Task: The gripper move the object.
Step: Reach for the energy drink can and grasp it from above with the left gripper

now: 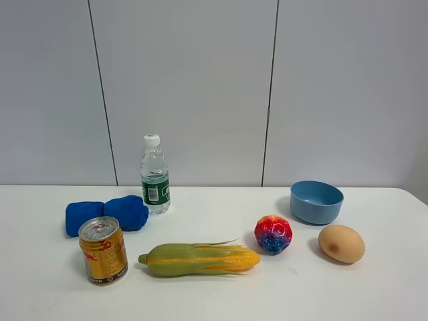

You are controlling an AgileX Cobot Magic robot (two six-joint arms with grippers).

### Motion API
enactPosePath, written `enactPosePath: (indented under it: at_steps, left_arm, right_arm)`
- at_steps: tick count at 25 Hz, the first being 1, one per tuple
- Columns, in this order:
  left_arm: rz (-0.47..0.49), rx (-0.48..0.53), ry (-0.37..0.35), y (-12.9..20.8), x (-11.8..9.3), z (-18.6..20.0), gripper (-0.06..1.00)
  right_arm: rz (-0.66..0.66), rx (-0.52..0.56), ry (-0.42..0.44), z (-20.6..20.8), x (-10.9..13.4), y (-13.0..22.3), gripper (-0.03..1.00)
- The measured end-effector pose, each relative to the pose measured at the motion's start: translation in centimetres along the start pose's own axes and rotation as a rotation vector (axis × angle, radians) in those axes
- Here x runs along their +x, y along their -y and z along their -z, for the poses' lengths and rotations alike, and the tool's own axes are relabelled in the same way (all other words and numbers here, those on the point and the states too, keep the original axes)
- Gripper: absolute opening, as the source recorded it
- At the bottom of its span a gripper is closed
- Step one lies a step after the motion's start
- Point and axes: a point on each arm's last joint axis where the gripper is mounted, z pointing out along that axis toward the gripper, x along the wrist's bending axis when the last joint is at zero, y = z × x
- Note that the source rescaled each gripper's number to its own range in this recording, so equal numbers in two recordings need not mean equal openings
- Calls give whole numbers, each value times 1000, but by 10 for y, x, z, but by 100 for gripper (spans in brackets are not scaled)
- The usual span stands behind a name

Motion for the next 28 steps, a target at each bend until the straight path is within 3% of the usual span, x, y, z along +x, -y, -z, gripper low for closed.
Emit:
enactPosePath:
  at_steps: [1, 28]
  left_arm:
    - [0, 0, 0, 0, 0, 0, 62]
    - [0, 0, 0, 0, 0, 0, 62]
  right_arm:
    - [0, 0, 0, 0, 0, 0, 100]
    - [0, 0, 0, 0, 0, 0, 100]
